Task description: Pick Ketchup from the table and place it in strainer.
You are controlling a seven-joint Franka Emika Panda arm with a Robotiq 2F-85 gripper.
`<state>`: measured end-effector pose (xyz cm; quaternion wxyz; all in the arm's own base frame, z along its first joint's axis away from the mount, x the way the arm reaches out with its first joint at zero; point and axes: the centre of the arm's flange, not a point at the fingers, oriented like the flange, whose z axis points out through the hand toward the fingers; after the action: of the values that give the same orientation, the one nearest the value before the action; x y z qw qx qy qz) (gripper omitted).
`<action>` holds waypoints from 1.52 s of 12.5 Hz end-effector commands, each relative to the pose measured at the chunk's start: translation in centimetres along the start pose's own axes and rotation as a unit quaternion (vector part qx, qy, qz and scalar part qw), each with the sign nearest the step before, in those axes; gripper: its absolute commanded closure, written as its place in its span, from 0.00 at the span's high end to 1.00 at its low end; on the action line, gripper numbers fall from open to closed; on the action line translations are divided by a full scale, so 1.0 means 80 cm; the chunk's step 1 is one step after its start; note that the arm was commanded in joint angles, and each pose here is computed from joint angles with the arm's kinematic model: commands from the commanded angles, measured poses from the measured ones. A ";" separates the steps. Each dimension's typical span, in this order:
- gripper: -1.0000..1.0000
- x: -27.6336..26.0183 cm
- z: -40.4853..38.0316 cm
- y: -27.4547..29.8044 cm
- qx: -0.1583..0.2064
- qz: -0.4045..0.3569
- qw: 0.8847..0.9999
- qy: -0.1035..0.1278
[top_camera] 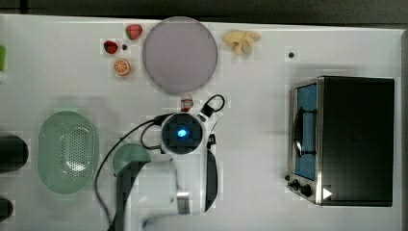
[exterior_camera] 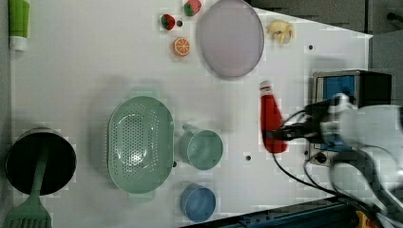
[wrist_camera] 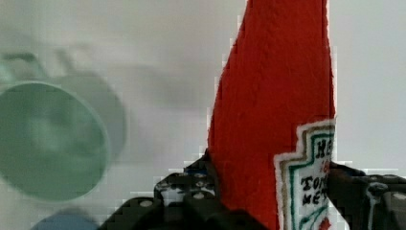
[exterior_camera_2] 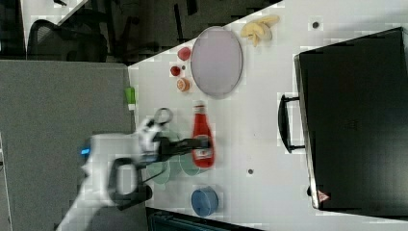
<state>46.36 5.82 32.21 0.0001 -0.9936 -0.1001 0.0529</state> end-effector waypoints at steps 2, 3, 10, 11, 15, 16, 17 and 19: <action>0.64 0.005 -0.117 -0.108 -0.010 0.051 0.998 0.032; 0.64 0.005 -0.122 -0.141 0.002 0.073 0.997 0.032; 0.64 -0.010 -0.091 -0.358 0.056 0.118 0.991 0.042; 0.64 -0.010 -0.078 -0.378 0.070 0.130 0.988 0.044; 0.64 -0.004 -0.022 -0.420 0.102 0.162 0.981 0.034; 0.64 0.000 -0.006 -0.422 0.102 0.153 0.982 0.035; 0.64 0.005 0.010 -0.421 0.104 0.146 0.983 0.033; 0.78 0.013 0.042 -0.421 0.116 0.150 0.982 0.018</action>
<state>38.07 40.67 29.10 0.1061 -0.9929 -0.0052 0.0528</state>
